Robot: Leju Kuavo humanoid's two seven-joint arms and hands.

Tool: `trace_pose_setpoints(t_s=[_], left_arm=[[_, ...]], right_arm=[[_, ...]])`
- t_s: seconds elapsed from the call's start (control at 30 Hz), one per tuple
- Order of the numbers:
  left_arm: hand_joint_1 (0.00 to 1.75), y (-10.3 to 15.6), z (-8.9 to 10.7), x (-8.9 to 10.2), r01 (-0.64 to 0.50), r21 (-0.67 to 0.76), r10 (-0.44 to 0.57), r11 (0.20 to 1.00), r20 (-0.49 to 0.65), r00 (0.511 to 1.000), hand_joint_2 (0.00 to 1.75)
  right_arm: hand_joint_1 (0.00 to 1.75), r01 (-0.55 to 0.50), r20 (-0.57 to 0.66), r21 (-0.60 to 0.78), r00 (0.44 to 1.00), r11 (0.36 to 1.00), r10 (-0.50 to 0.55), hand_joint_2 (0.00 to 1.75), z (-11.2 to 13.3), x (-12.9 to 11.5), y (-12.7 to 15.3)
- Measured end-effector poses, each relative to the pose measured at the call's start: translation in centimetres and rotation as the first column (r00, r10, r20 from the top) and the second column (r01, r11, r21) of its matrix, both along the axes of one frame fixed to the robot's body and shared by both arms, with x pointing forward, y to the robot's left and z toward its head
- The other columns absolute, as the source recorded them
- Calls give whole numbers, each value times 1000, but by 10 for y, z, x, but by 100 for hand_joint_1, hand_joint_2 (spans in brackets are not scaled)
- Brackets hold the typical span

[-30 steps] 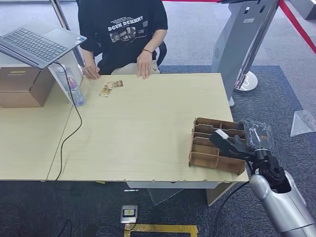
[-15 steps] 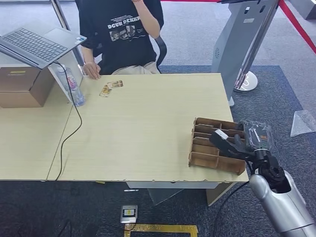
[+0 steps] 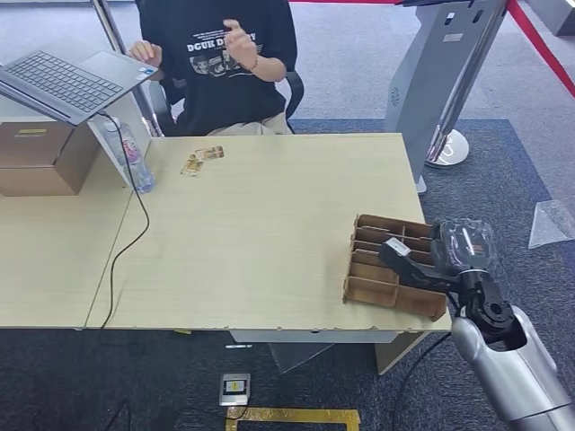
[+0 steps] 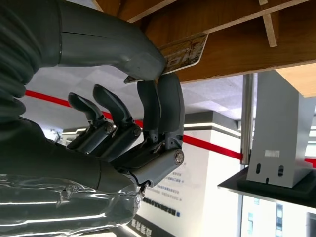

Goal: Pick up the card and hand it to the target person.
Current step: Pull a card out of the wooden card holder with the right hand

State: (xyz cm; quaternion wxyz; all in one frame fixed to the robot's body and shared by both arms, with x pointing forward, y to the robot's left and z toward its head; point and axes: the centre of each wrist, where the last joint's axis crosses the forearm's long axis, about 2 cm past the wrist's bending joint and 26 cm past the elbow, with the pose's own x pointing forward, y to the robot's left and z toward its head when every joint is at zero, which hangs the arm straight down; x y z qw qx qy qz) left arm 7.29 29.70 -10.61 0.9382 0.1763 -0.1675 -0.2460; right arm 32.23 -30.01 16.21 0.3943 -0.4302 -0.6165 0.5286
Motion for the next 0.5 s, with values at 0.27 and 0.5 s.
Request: trace_pose_setpoints(t_s=[0.27,0.5], left_arm=[[0,-1,0,0,-1,-2,1,1000,0,1000,0],[0,-2,0,0,-1,-4,1,1000,0,1000,0]], right_arm=[[168,11,-2,-30,1000,999,-11,175,0,0,2],[173,-31,-17,6,999,1000,31,175,9,2,-4]])
